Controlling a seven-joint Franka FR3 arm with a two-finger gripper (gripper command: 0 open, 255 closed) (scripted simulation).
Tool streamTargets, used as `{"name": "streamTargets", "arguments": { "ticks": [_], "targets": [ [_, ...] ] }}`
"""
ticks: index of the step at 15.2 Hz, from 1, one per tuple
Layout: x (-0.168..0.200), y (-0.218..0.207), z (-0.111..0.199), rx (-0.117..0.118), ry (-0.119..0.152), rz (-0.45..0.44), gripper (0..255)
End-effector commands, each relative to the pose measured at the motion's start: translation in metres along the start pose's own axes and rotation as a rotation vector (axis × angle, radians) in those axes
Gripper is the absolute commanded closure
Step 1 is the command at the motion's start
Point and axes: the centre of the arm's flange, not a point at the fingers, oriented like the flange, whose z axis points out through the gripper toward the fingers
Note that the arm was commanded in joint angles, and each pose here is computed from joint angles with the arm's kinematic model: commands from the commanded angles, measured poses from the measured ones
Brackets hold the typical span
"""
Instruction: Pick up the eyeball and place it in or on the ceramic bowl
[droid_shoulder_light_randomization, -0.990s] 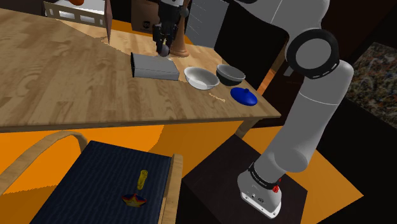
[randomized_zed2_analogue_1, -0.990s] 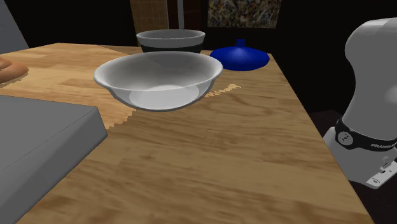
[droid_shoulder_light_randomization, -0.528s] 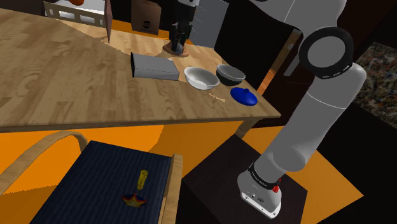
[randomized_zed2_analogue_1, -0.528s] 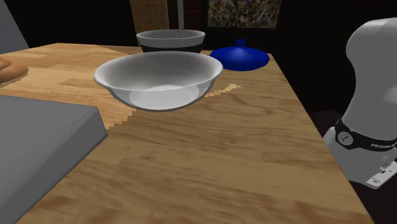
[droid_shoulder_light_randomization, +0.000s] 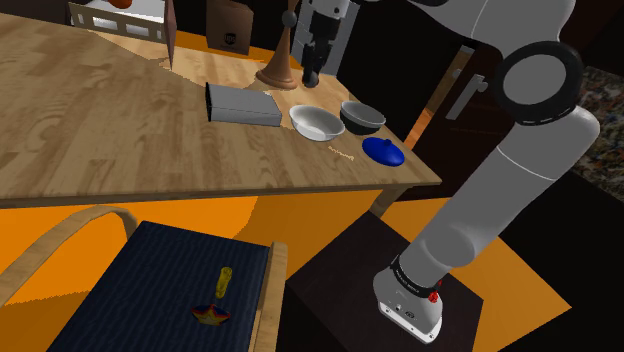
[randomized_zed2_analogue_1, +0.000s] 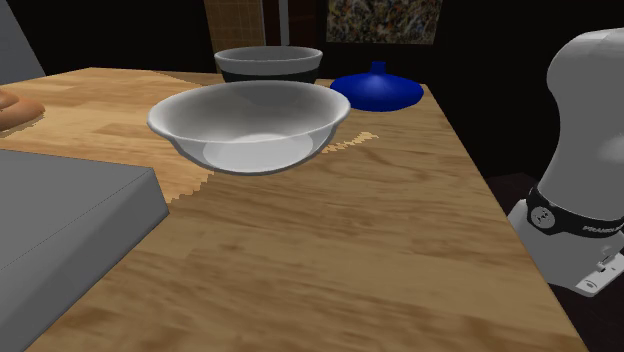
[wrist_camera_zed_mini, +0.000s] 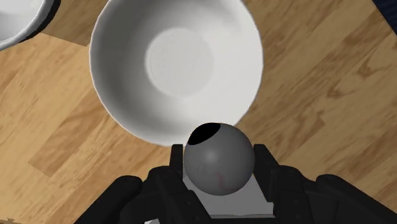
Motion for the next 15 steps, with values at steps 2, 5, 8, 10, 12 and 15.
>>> {"name": "streamTargets", "arguments": {
  "ticks": [2, 5, 8, 10, 12, 15],
  "targets": [
    [-0.023, 0.035, 0.0, 0.001, 0.0, -0.002, 255],
    [-0.044, 0.068, -0.001, 0.001, 0.0, -0.002, 255],
    [-0.065, 0.102, -0.002, 0.001, 0.0, -0.002, 255],
    [-0.08, 0.124, -0.002, 0.001, 0.0, -0.002, 255],
    [-0.094, 0.146, -0.003, 0.001, 0.0, -0.002, 255],
    [-0.115, 0.18, -0.004, 0.001, 0.0, -0.002, 255]
  ]
}}
